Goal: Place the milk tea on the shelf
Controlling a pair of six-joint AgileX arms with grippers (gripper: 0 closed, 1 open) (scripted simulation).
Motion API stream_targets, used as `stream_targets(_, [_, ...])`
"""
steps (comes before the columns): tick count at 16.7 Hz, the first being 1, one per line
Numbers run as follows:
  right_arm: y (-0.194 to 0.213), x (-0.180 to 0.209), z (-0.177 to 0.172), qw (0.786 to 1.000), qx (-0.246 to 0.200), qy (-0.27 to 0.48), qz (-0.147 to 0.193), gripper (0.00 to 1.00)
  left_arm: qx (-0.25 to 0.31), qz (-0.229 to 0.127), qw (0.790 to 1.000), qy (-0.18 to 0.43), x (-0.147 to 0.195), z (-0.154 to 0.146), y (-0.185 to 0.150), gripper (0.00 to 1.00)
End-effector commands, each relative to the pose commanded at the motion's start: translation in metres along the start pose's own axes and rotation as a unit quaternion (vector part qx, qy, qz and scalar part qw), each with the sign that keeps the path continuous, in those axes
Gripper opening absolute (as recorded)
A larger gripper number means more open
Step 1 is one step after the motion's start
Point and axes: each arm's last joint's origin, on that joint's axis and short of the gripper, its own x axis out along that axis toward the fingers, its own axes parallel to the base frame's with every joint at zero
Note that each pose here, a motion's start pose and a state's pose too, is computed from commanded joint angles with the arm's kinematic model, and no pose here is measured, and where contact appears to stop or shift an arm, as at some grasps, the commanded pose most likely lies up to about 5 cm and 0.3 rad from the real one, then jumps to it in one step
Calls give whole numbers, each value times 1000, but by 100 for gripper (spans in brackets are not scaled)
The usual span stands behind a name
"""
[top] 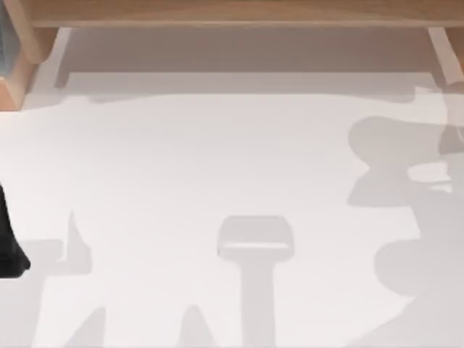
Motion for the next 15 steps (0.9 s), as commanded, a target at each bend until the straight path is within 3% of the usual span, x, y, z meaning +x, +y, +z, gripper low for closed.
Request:
stream_targets(5, [93, 36, 29, 997, 21, 23, 75, 0, 0, 0, 1000, 0, 0, 0, 0, 100])
stream_targets(8, [153, 51, 44, 993, 26, 55, 100, 0, 0, 0, 1000, 0, 0, 0, 0, 100])
stream_targets(12, [219, 63, 75, 992, 21, 78, 101, 0, 0, 0, 1000, 0, 0, 0, 0, 100])
stream_targets(15, [251, 71, 106, 994, 16, 77, 76, 0, 0, 0, 1000, 0, 0, 0, 0, 100])
